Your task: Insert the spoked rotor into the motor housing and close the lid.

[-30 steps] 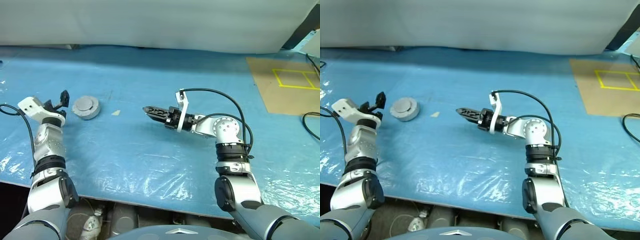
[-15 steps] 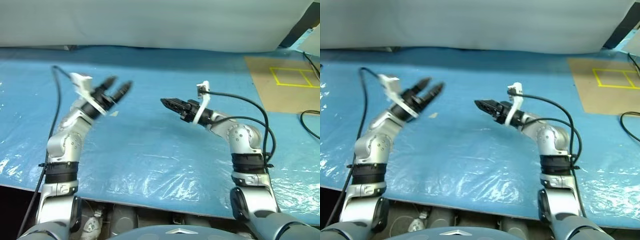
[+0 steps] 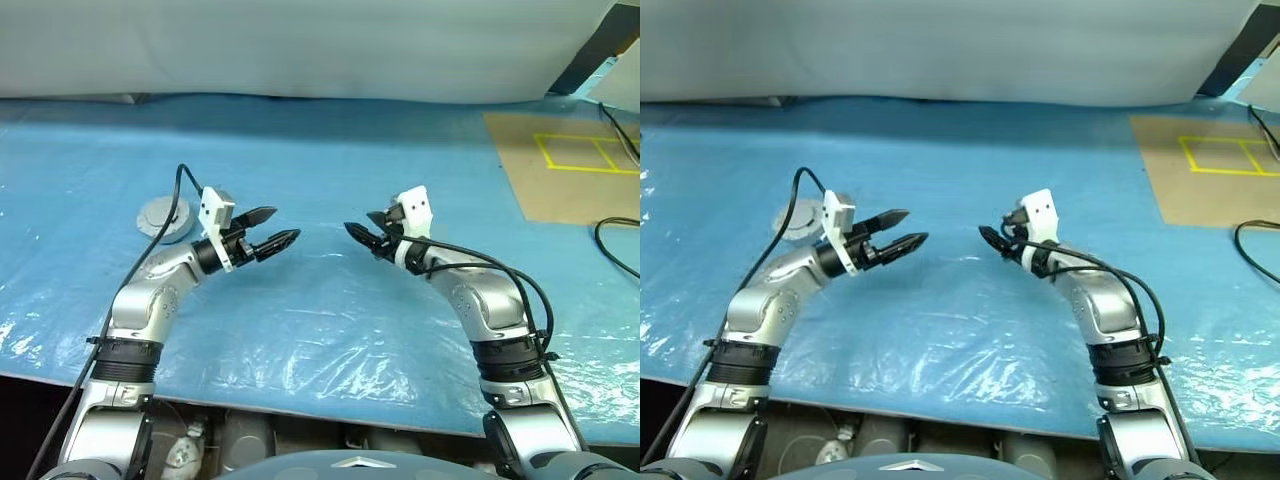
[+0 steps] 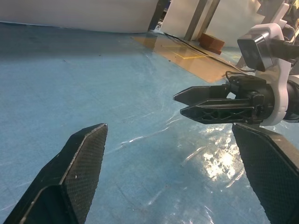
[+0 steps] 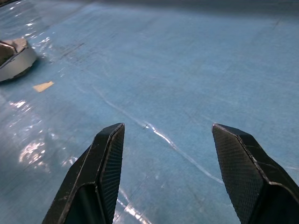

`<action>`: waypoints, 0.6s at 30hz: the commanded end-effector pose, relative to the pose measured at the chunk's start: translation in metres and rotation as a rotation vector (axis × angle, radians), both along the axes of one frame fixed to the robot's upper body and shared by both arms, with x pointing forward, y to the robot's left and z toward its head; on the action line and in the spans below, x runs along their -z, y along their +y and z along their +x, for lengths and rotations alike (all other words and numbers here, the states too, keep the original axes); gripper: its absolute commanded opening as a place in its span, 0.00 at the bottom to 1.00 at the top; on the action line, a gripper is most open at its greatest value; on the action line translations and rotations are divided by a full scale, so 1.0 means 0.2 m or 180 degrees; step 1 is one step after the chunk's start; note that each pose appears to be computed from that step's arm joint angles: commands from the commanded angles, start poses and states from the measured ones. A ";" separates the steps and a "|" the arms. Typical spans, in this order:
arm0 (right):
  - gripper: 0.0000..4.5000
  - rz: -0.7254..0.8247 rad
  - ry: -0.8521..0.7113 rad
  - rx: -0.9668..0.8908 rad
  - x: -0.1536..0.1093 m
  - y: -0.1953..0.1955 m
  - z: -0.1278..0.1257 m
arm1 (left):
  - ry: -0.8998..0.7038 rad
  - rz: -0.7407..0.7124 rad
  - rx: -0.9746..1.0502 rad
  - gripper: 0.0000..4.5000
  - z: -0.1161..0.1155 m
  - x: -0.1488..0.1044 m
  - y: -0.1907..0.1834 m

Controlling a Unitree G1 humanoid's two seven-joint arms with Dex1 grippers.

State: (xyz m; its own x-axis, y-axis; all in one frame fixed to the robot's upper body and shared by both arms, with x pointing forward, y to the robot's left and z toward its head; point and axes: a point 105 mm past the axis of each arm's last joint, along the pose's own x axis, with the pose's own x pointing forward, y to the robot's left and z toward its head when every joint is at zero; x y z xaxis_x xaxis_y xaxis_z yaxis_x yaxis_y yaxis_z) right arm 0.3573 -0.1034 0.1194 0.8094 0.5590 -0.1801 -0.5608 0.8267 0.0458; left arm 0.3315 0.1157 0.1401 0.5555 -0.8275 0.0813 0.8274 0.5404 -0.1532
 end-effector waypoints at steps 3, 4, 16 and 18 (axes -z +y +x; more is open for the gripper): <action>0.69 0.0014 -0.0179 0.0163 -0.06 0.00 0.06 | -0.0132 -0.0054 -0.0012 1.00 -0.03 -0.05 -0.02; 0.69 0.0045 -0.0159 0.0159 -0.06 0.00 0.06 | -0.0117 -0.0099 -0.0015 1.00 -0.03 -0.06 -0.02; 0.69 -0.0151 -0.0216 0.0178 -0.06 0.00 0.11 | -0.0161 -0.0088 -0.0134 1.00 0.00 -0.07 0.01; 0.69 -0.0212 -0.0221 0.0196 -0.05 0.00 0.12 | -0.0169 -0.0091 -0.0151 1.00 0.01 -0.07 0.01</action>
State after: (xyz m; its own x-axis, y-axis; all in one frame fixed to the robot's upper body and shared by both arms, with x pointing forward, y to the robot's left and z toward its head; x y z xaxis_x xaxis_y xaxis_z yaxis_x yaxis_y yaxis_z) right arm 0.3793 -0.1062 0.1163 0.8452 0.4951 -0.2012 -0.5077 0.8614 -0.0131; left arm 0.3307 0.1148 0.1425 0.5798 -0.8094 0.0932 0.8112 0.5627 -0.1595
